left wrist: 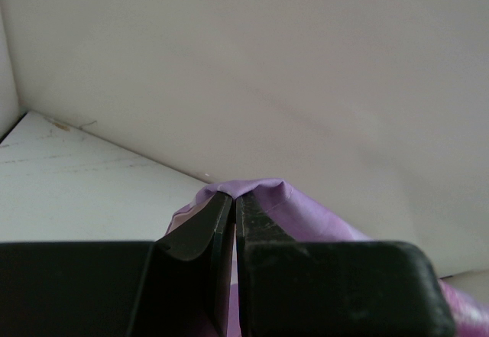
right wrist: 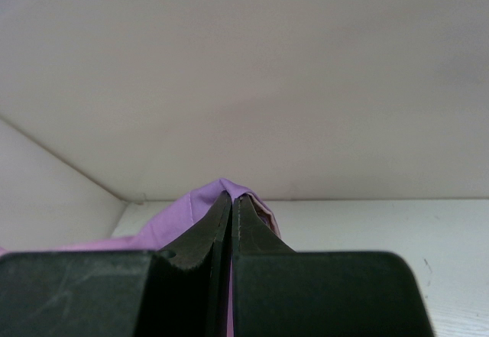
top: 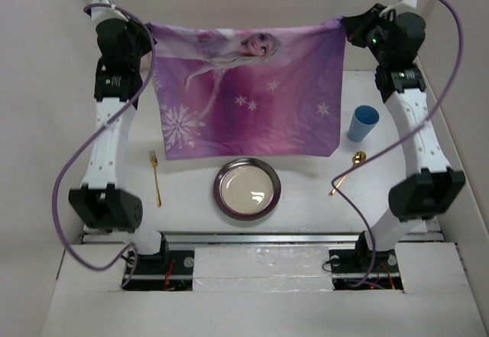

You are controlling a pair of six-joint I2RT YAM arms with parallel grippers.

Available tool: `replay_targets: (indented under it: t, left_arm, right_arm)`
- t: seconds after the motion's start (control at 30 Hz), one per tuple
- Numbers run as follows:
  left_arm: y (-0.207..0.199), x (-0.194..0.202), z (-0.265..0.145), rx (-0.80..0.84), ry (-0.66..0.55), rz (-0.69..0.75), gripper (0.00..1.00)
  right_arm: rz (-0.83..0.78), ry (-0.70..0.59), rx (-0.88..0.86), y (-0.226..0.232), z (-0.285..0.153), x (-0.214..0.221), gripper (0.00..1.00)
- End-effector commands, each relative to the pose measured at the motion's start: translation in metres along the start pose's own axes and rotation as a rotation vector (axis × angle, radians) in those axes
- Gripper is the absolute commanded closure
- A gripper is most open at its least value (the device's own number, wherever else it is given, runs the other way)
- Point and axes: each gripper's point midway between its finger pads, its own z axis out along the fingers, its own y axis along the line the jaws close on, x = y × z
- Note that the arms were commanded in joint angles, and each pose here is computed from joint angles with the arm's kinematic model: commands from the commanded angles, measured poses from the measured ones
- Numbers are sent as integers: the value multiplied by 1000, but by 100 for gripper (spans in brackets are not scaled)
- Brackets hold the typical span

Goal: Set the dinner table for one person

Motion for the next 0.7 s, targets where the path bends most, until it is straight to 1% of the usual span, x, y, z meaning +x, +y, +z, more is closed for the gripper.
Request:
replay_targets:
  t: [0.0,0.03,0.07,0.1,0.13,0.17,0.23,0.27,0.33,0.4,0.43,0.47,0.5,0.53,0.57,0.6,0.63,0.67]
  left_arm:
    - [7,-4,43,72,32,-52,100]
    - [9,2,50,60,68,-43,100]
    - [3,-5,69,72,58,-35,100]
    - [-5,-10,74,96,59,-28,100]
    - [-3,-9,79,98,80,-33,100]
    - [-17,-25,84,146,49,-40,100]
    - [-32,-38,87,203,15,-71,100]
    - [-36,-42,86,237,11,-84,100]
    - [-42,-55,83,285,-23,-102,100]
    - [-44,-54,75,319,-11,-111,100]
    - [-47,-58,71,335,-31,-104,100]
    - [-43,-50,64,328,-12,-100,100]
    - [-38,-41,60,321,5,-99,100]
    - [-44,-48,54,361,-41,-90,100]
    - [-25,-16,40,330,7,-108,100]
    - [-30,-24,40,353,-26,-103,100]
    - [-13,4,31,320,23,-114,100]
    - [-7,16,25,311,37,-125,100]
  right_arm:
    - [4,11,-39,-2,31,-2,100]
    - [1,-15,-61,8,37,-21,100]
    - [14,27,-49,-5,57,-1,100]
    - [25,26,-58,-4,64,-3,100]
    - [31,22,-65,-3,69,-5,100]
    - [37,-6,-78,0,78,-14,100]
    - [41,-33,-97,6,82,-25,100]
    - [32,-73,-125,17,79,-43,100]
    - [26,-104,-138,21,81,-52,100]
    - [21,-108,-146,24,76,-54,100]
    - [8,-125,-159,27,72,-58,100]
    - [3,-118,-159,26,70,-53,100]
    - [22,-44,-109,-2,74,-17,100]
    - [2,-102,-150,10,57,-36,100]
    - [45,24,-138,-19,48,32,100]
    - [21,-45,-179,-3,40,7,100]
    - [36,-7,-198,-5,32,26,100]
    - [54,10,-198,-12,23,40,100]
